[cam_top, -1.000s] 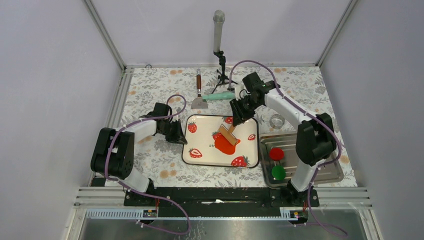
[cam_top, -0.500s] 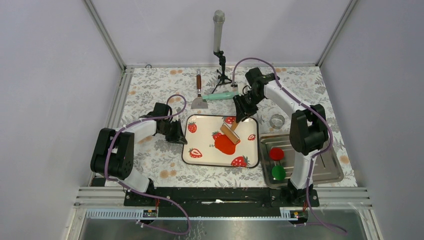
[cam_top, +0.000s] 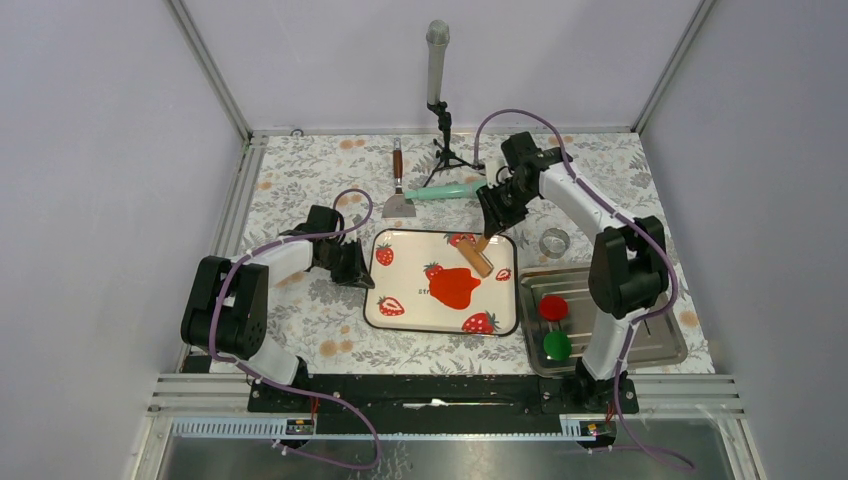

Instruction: Roll out the dumpling wrappers from the dough

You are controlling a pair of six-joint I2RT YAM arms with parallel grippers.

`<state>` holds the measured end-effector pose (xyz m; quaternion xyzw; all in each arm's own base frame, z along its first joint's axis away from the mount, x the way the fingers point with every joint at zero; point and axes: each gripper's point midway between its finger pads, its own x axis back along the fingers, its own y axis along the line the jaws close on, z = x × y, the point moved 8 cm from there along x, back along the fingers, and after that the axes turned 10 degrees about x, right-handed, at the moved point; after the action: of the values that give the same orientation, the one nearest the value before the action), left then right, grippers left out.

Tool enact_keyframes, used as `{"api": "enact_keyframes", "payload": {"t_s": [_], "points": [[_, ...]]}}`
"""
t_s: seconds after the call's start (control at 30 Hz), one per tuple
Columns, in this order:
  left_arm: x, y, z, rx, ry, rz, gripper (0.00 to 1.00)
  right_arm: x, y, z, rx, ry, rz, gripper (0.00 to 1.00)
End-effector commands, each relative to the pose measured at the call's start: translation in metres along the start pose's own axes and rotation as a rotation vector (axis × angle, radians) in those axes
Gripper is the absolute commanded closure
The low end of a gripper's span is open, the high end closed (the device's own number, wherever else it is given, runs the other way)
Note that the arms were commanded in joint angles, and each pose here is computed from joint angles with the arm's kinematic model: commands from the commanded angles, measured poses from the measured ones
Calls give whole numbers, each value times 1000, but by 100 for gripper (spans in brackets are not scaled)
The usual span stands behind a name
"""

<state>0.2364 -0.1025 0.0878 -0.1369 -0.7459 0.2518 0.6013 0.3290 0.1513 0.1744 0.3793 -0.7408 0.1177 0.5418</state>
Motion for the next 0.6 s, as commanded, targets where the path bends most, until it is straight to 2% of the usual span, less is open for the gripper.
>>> {"api": "enact_keyframes", "payload": {"t_s": [0.0, 0.13, 0.3, 0.57], "points": [[5, 0, -7, -50, -62, -28, 100, -4, -33, 23, 76, 125, 226, 100], [4, 0, -6, -49, -57, -27, 100, 31, -11, 5, 103, -33, 165, 100], [4, 0, -5, -48, -52, -22, 100, 55, 23, 5, 144, -187, -8, 100], [3, 0, -6, -46, -41, -23, 100, 31, 39, 19, 66, -144, -214, 100]]}}
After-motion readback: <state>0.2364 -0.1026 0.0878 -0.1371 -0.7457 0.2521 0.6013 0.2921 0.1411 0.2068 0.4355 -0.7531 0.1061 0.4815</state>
